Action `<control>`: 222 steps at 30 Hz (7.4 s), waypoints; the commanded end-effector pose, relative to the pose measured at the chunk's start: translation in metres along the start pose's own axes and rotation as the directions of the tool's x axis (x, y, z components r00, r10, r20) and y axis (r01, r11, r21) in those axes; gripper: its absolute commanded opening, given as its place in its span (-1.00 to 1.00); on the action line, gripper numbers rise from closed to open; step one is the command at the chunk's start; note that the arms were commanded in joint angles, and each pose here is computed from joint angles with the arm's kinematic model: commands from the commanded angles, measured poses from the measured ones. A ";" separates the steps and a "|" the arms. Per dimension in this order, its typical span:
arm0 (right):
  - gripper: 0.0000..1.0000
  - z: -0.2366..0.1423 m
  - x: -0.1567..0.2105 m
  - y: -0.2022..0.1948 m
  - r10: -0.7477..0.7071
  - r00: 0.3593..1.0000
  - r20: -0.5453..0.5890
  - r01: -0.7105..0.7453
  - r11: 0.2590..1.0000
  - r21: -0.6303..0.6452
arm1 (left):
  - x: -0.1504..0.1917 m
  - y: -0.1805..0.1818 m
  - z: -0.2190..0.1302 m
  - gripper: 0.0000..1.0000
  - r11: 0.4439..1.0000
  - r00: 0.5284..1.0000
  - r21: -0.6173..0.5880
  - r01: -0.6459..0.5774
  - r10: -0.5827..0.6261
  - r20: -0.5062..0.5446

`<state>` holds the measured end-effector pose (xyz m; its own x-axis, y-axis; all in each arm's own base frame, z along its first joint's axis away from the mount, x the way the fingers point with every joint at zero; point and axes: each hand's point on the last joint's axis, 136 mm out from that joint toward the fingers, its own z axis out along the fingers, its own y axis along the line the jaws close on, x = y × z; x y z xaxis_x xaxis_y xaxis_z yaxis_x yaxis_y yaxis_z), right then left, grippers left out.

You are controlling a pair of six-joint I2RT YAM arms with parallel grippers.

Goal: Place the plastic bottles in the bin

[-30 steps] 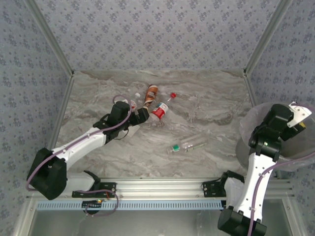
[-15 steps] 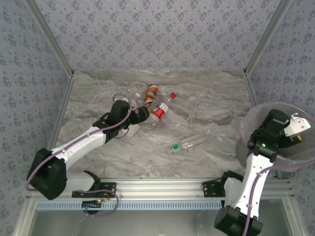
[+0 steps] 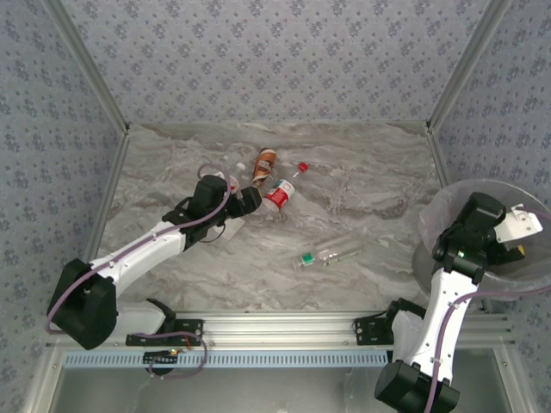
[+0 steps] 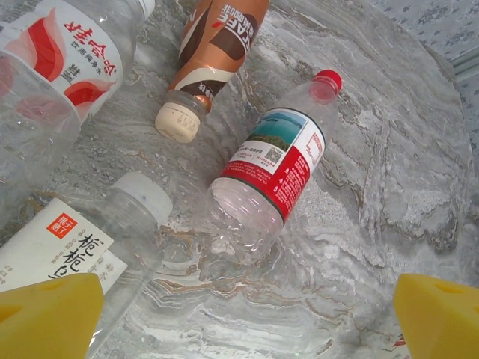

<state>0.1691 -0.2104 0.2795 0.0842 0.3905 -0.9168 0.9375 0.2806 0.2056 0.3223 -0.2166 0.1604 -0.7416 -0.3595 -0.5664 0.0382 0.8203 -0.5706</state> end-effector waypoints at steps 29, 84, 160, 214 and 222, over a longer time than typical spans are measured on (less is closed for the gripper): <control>1.00 -0.091 -0.020 0.129 -0.239 0.971 0.010 0.196 0.769 -0.608 | 0.009 -0.043 0.003 0.99 0.978 0.980 0.075 -0.196 0.199 -0.031; 0.99 -0.243 0.319 0.111 -0.200 0.381 -0.903 0.068 0.980 -0.188 | -0.009 0.100 -0.048 0.99 0.944 0.982 -0.307 0.121 -0.068 0.178; 0.08 -0.272 0.219 0.209 -0.494 0.788 -0.367 -0.055 0.537 -0.842 | -0.005 0.094 -0.030 0.99 0.947 0.989 -0.295 0.124 -0.094 0.113; 0.02 -0.117 -0.102 0.098 -0.288 0.946 0.151 0.325 0.858 -0.398 | -0.010 0.080 -0.010 0.99 0.951 0.993 -0.287 0.115 -0.103 0.055; 0.07 -0.072 -0.081 0.079 -0.198 0.980 0.007 0.188 0.922 -0.339 | -0.011 0.075 -0.004 0.99 0.954 0.994 -0.279 0.107 -0.102 0.034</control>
<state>0.2043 -0.1528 0.4063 -0.1351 0.2514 -0.9584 0.7797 0.6239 0.0537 0.3240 -0.1443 0.1170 -0.7194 -0.4490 -0.5299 -0.2353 0.8754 -0.4223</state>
